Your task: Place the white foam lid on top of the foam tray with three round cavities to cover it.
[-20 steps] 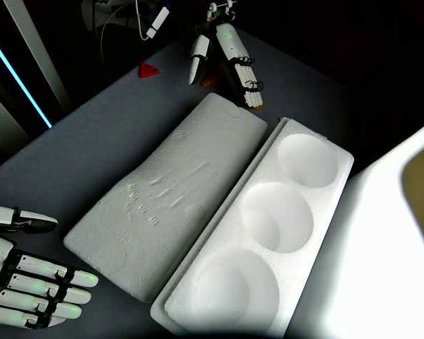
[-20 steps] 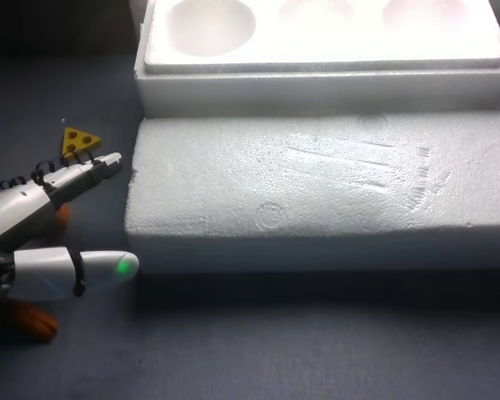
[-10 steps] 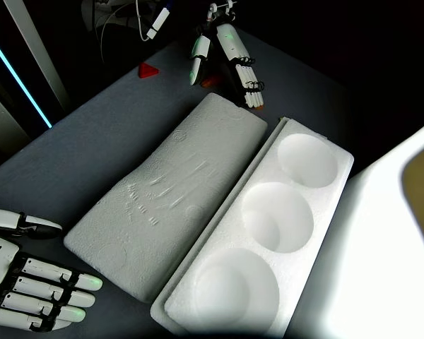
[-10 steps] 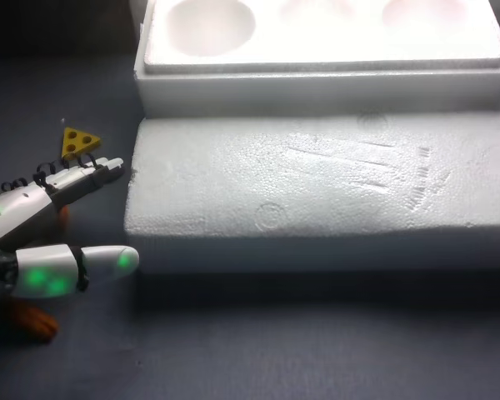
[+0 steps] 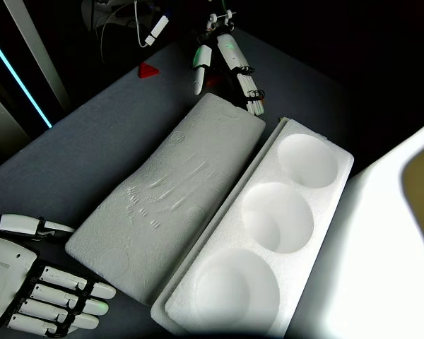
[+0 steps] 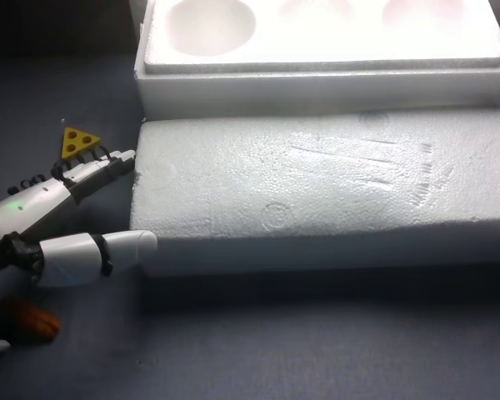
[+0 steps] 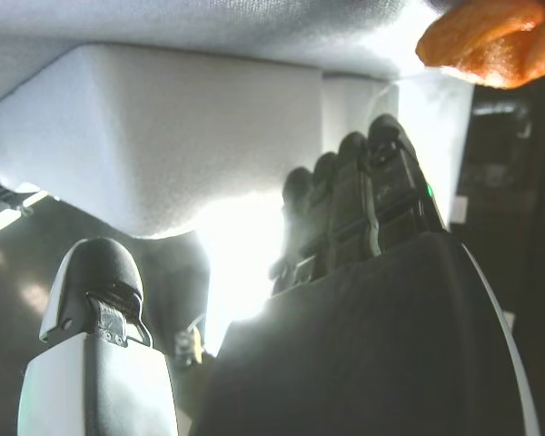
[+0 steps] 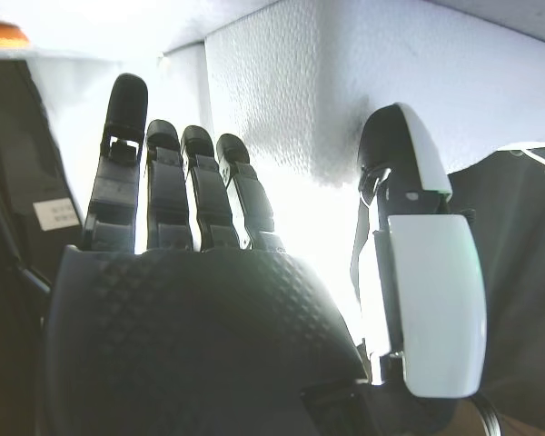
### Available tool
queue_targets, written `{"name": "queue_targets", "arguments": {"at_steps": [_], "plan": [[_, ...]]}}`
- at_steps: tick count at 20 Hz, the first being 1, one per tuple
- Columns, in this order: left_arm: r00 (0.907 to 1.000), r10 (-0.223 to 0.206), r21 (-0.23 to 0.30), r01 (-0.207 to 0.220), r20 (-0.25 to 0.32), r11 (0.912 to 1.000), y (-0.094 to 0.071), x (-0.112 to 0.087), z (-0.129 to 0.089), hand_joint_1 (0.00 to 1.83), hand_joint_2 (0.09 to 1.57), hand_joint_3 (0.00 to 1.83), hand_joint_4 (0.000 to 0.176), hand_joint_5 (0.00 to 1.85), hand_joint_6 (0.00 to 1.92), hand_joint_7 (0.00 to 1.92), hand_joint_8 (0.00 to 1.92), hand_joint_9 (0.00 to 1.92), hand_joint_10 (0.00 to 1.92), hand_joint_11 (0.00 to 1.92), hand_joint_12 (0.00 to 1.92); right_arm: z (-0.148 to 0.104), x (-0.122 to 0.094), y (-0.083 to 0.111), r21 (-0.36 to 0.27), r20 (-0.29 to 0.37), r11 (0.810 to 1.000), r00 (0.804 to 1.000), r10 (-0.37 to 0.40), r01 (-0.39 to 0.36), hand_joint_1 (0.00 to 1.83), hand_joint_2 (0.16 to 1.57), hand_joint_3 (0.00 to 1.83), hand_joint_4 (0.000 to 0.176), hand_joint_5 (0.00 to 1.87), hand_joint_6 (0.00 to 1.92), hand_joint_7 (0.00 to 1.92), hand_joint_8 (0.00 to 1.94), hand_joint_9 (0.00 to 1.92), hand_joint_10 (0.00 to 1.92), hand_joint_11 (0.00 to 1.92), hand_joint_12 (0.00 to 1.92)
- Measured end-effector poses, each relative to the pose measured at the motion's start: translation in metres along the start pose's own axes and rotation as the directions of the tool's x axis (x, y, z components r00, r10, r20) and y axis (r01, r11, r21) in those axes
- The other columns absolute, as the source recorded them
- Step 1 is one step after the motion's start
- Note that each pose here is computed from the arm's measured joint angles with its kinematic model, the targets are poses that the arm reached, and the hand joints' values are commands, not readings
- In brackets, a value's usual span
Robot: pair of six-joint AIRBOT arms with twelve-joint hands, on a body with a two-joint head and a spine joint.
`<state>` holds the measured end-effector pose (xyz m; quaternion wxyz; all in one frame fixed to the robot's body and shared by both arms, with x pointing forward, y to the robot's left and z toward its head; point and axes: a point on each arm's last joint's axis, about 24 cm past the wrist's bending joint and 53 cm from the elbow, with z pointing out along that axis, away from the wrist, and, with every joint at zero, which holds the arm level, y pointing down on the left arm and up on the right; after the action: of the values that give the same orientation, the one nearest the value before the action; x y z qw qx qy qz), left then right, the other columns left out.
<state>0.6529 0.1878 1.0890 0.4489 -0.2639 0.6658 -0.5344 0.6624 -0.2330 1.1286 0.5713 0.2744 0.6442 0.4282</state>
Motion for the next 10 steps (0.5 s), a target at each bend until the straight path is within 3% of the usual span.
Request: {"name": "queue_targets", "arguments": {"at_steps": [6,10], "plan": [[0.9999,-0.016,0.004,0.016,0.001,0.9999,-0.0009,-0.0001,0.0,0.42,1.09,0.01,0.0,0.07,0.01,0.0,0.0,0.0,0.0,0.0,0.0,0.0006,0.0012,0.0017,-0.005,-0.003,1.0,1.0,0.009,-0.009,0.51,1.16,0.0,0.0,0.05,0.01,0.07,0.0,0.14,0.04,0.0,1.4],[0.9998,-0.019,0.004,0.019,0.001,0.9998,-0.0011,-0.0002,-0.0001,0.44,1.08,0.0,0.0,0.09,0.01,0.0,0.0,0.0,0.0,0.0,0.0,0.0004,0.0016,0.0019,-0.006,-0.003,1.0,1.0,0.013,-0.013,0.52,1.2,0.0,0.0,0.06,0.01,0.03,0.0,0.06,0.01,0.0,1.21]]}}
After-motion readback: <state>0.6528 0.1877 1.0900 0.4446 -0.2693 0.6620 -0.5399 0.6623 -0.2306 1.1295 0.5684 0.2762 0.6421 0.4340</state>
